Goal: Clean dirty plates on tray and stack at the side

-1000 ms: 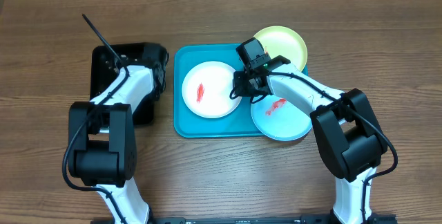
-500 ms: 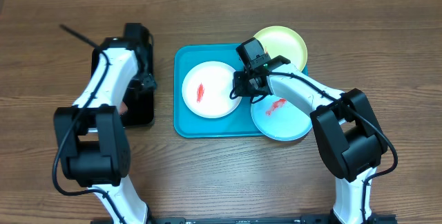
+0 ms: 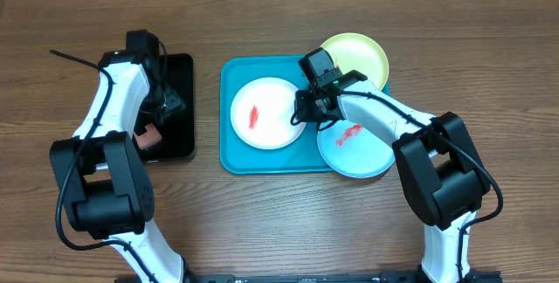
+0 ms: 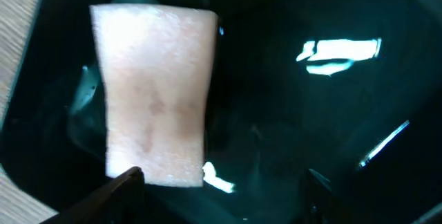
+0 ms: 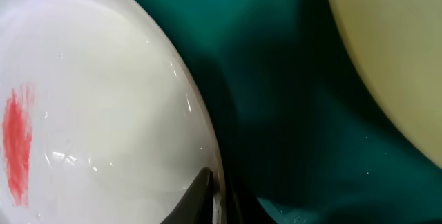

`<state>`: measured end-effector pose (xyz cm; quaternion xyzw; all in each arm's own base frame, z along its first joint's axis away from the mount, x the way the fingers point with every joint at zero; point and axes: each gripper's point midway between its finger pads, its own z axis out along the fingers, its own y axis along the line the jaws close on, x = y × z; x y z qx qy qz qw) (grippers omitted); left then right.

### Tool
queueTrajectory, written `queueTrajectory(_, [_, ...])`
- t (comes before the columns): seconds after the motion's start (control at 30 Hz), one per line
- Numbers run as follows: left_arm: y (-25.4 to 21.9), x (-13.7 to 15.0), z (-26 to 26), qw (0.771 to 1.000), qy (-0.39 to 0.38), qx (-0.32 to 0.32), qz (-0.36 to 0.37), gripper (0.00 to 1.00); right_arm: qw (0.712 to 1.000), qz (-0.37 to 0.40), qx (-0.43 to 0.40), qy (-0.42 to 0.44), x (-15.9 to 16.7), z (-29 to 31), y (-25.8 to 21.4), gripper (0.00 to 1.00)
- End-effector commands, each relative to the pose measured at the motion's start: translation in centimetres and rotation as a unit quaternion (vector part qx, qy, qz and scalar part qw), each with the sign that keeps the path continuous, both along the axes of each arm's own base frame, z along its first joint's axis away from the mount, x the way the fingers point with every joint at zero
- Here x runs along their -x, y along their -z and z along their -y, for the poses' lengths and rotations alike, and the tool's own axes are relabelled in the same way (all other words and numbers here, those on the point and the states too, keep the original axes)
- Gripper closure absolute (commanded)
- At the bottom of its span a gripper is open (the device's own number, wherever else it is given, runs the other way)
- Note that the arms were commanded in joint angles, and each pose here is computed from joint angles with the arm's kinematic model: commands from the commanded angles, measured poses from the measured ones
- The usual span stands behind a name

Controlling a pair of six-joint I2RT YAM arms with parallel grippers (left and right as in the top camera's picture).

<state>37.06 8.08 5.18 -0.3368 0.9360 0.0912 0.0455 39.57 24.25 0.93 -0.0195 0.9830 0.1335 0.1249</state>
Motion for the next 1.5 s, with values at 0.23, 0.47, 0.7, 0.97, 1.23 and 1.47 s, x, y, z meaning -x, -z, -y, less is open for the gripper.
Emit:
queueTrajectory(0.23, [-0.1,0.4,-3.4,1.0,-0.004,-0.026,0.003,0.42,1.0,0.001,0.003,-0.002,0.1,0.0,0.3,0.9])
queueTrajectory(0.47, [2.1,0.2,-3.2,0.999,0.024,-0.022,0.015,0.51,1.0,0.0,0.004,-0.002,0.1,0.0,0.3,0.9])
queueTrajectory(0.7, [3.4,1.1,-2.9,1.0,0.024,-0.017,0.008,0.6,1.0,0.001,0.004,-0.002,0.1,0.0,0.3,0.9])
queueTrajectory(0.97, [3.2,0.7,-3.0,0.999,0.025,-0.018,0.013,0.61,1.0,0.001,0.003,-0.002,0.1,0.0,0.3,0.9])
queueTrajectory(1.23, [-1.1,-0.6,-3.4,1.0,0.004,-0.018,0.019,0.43,1.0,0.0,0.004,-0.002,0.1,0.0,0.3,0.9])
queueTrajectory(1.47, [-1.4,0.3,-4.1,0.999,-0.034,-0.014,0.011,0.43,1.0,0.0,0.004,-0.002,0.1,0.0,0.3,0.9])
